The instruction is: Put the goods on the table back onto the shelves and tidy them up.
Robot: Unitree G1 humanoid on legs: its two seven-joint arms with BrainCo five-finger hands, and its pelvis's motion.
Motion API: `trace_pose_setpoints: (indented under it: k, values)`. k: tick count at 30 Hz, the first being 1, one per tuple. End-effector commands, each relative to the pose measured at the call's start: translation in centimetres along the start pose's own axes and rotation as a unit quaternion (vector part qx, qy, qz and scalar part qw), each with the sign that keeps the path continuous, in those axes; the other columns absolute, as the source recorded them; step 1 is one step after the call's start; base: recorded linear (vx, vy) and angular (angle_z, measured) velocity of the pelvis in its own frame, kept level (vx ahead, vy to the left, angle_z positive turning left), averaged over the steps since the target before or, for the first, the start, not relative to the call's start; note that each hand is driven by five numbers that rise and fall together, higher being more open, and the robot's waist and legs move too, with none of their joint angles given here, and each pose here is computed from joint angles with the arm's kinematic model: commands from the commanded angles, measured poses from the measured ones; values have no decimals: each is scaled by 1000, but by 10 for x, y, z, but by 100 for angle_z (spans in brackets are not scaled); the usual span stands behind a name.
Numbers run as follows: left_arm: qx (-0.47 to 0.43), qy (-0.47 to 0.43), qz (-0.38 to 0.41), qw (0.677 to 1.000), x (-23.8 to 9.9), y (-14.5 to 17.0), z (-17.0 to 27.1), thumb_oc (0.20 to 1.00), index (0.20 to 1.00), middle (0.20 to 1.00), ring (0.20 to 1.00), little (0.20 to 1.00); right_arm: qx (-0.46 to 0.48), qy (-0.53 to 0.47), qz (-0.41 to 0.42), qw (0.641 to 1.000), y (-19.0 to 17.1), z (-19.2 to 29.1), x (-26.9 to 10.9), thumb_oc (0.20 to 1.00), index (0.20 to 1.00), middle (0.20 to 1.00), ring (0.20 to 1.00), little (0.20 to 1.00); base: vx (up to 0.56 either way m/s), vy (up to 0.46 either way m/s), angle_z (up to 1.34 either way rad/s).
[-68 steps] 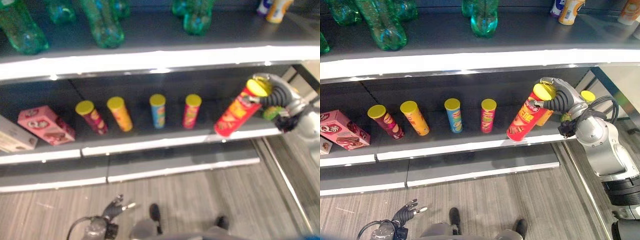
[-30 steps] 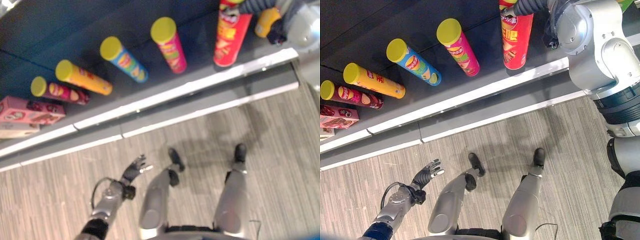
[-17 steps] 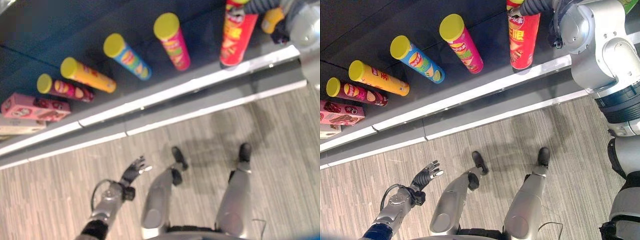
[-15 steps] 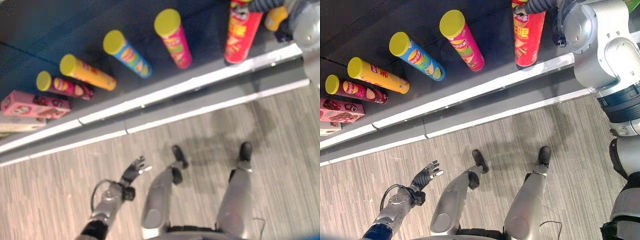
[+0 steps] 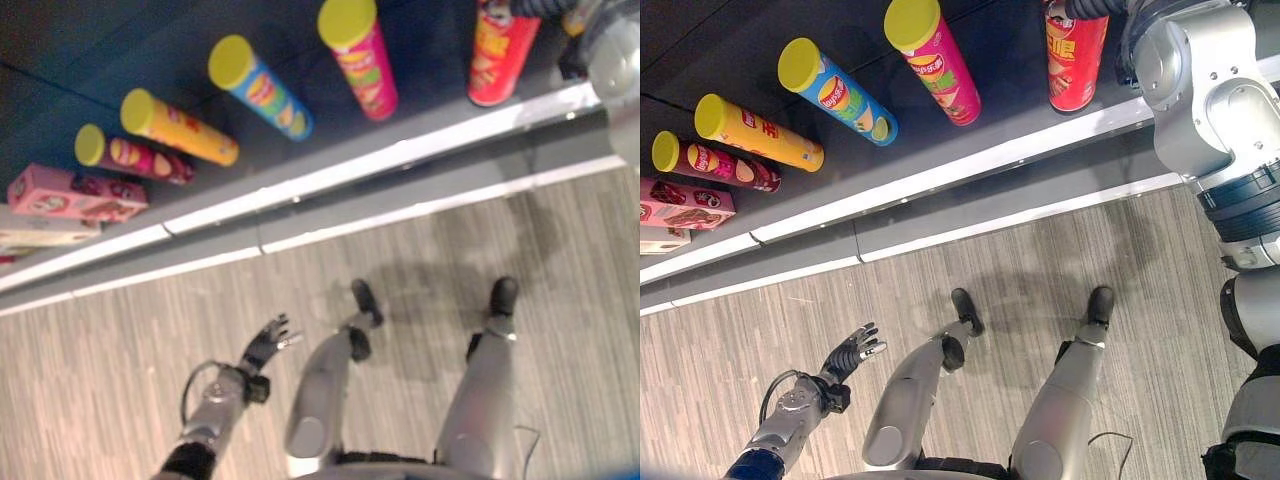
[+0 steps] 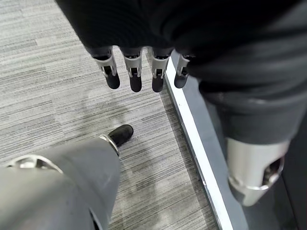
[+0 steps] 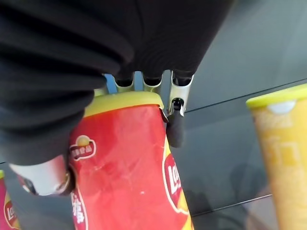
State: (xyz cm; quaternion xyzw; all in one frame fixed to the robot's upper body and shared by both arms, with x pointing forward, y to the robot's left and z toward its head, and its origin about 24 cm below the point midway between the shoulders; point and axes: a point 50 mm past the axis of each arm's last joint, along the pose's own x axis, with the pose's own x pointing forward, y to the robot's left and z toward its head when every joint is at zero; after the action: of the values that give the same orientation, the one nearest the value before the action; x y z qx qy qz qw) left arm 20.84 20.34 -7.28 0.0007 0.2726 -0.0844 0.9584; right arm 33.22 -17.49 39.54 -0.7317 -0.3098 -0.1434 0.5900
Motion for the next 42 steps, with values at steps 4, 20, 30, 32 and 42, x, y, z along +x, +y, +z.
trace_pose_setpoints:
  k: [4, 20, 30, 32, 42]
  values:
    - [-1, 2, -3, 1000, -6, -3, -6, 1000, 1000, 1000, 1000, 1000, -54, -34, -110, 992, -53, 8, 12, 200, 200, 200, 200, 200, 8, 4, 1]
    - [-6, -2, -5, 1000, -7, -7, -7, 1000, 1000, 1000, 1000, 1000, -94, -13, -111, 989, -46, -7, 17, 200, 200, 200, 200, 200, 11, 3, 5]
    - [-10, 2, -5, 1000, -9, -6, -10, 1000, 1000, 1000, 1000, 1000, -117, 3, -114, 986, -49, -14, 22, 200, 200, 200, 200, 200, 3, 3, 3]
    - [-12, 1, -6, 1000, -10, -7, -10, 1000, 1000, 1000, 1000, 1000, -121, 5, -115, 986, -50, -15, 22, 200, 200, 200, 200, 200, 0, 0, 0]
    - [-13, 0, -6, 1000, -10, -8, -10, 1000, 1000, 1000, 1000, 1000, -114, 11, -115, 987, -47, -16, 22, 200, 200, 200, 200, 200, 0, 0, 0]
